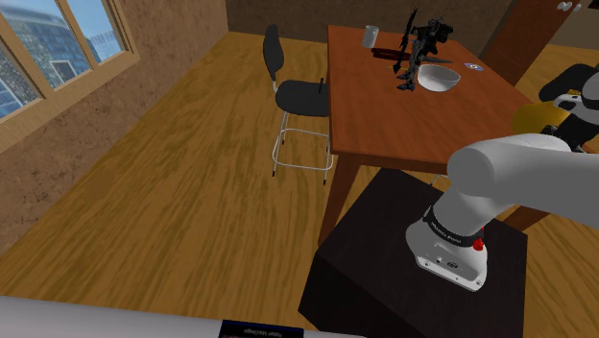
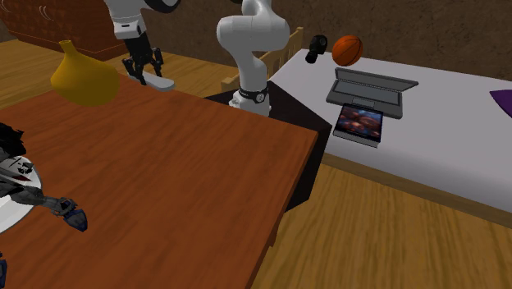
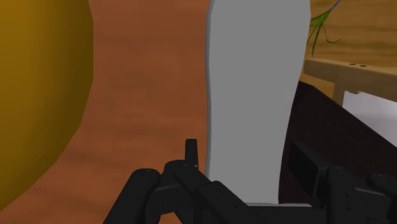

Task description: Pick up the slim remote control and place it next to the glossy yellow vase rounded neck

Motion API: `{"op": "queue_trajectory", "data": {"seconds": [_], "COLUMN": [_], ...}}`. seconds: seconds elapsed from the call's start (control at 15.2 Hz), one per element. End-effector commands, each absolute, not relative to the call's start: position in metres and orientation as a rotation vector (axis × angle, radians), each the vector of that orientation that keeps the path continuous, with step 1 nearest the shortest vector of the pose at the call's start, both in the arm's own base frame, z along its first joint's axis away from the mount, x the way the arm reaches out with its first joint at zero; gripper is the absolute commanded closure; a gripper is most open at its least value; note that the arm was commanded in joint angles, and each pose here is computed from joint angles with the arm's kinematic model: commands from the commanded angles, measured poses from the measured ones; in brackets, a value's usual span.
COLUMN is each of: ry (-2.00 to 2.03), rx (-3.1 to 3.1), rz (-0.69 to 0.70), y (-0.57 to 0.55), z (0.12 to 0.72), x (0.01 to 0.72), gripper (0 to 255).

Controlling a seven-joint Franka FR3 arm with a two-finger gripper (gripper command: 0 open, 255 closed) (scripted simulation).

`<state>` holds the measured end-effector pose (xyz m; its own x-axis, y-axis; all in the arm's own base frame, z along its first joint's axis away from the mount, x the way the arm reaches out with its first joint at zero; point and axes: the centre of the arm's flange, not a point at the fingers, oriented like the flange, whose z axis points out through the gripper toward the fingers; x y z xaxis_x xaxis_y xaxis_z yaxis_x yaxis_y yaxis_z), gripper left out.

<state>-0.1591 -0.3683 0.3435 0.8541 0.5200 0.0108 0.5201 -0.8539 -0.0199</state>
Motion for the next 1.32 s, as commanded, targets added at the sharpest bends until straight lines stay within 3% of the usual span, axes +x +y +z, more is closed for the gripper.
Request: {"op": "queue_trajectory", "data": {"seconds": [0.0,0.07,0.13,0.46,0.73,1.25], "ry": [-0.843,-0.843,-0.843,-0.843,-0.843,-0.843], "rx": [-3.004,-3.004,-3.004,-3.004,-3.004,-3.004], "rz": [-0.008,-0.008,-0.008,-0.008,-0.008,-0.008], "y": [-0.368,-0.368,-0.368,-0.368,-0.369,-0.369], "z": [0.343,0.343,0.343,0.343,0.393,0.393], "x": [-0.159,-0.159,-0.159,-0.159,-0.159,-0.159], "gripper": [255,255,0,0,0,0]}}
